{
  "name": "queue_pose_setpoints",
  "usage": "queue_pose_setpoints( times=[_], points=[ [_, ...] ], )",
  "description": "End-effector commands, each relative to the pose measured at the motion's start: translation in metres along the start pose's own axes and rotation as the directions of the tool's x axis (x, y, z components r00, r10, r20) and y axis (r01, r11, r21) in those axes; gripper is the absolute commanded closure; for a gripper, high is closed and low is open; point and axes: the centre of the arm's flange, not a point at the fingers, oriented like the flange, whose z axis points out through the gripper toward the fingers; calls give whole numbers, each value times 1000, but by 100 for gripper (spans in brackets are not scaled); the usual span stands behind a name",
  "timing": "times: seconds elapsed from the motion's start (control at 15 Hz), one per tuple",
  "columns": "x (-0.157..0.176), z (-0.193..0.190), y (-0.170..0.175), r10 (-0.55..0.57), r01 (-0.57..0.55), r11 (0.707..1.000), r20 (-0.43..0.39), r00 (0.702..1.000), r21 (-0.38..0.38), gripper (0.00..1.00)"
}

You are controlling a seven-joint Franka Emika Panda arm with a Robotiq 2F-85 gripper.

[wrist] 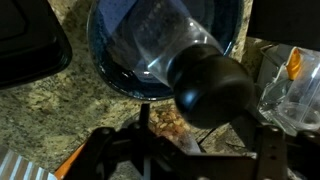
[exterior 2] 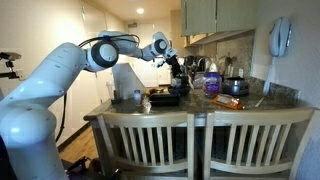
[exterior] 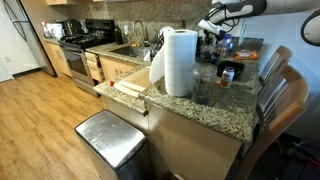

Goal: Remove the clear bottle from the black bowl and put the white and orange bottle in the black bowl

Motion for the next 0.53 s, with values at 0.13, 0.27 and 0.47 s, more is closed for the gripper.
queue_pose_setpoints(
  times=[0.13,0.27,0.47],
  points=[
    [-16,-2,-6,-24,23,1000,50,998,21,0],
    [-22,-3,-8,-36,33,999,86,996,34,0],
    [-21,-2,-8,-35,32,999,92,995,36,0]
  ],
)
